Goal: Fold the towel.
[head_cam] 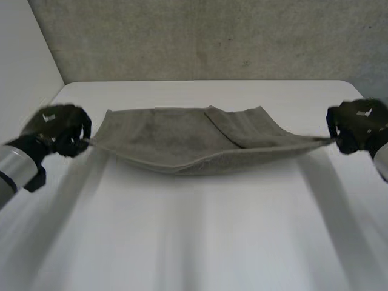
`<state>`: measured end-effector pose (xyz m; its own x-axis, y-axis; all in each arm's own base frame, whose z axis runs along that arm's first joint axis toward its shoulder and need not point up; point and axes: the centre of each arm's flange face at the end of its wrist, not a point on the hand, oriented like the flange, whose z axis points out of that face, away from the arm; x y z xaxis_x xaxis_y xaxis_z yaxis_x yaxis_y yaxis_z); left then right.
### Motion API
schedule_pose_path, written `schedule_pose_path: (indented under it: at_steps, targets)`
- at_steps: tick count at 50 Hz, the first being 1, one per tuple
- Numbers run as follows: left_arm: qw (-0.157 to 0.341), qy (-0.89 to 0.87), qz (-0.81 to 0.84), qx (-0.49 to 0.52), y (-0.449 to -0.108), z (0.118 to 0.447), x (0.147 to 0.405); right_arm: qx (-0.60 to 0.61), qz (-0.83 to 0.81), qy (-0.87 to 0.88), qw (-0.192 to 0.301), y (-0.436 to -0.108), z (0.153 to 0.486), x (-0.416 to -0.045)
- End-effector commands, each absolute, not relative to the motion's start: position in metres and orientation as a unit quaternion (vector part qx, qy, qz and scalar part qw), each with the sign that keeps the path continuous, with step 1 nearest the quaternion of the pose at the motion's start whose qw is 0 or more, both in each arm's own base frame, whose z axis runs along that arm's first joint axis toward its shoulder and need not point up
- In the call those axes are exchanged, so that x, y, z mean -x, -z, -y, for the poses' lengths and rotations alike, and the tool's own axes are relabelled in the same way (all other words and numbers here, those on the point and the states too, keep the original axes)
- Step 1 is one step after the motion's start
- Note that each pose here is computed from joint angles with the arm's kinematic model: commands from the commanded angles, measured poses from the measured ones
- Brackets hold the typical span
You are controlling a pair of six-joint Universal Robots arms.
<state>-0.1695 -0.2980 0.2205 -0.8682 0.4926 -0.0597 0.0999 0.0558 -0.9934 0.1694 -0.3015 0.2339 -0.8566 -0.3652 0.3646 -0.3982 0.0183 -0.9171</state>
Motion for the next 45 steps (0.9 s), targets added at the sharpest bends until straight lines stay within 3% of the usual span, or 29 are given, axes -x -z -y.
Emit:
schedule_pose_path:
  at_steps: [1, 7, 15, 18, 20, 27, 32, 45]
  targets:
    - [0.15, -0.697, 0.664, 0.227, -0.268, 0.277, 0.171, -0.258, 0.688, -0.678, -0.003, -0.283, 0.28, -0.169]
    - [0.149, -0.71, 0.646, 0.236, -0.306, 0.254, 0.168, -0.277, 0.685, -0.674, -0.019, -0.325, 0.258, -0.168]
    - [0.166, -0.687, 0.667, 0.235, -0.292, 0.267, 0.158, -0.306, 0.688, -0.658, 0.0, -0.327, 0.257, -0.167]
    - [0.182, -0.652, 0.702, 0.221, -0.265, 0.283, 0.156, -0.316, 0.702, -0.639, 0.002, -0.311, 0.266, -0.168]
    - [0.188, -0.636, 0.716, 0.216, -0.253, 0.29, 0.156, -0.331, 0.725, -0.604, -0.004, -0.283, 0.281, -0.172]
    - [0.21, -0.585, 0.758, 0.197, -0.215, 0.304, 0.154, -0.351, 0.748, -0.563, -0.023, -0.247, 0.28, -0.183]
    - [0.212, -0.576, 0.766, 0.191, -0.207, 0.304, 0.153, -0.376, 0.74, -0.556, -0.052, -0.208, 0.257, -0.194]
    - [0.212, -0.576, 0.766, 0.191, -0.192, 0.298, 0.155, -0.421, 0.724, -0.544, -0.058, -0.161, 0.234, -0.196]
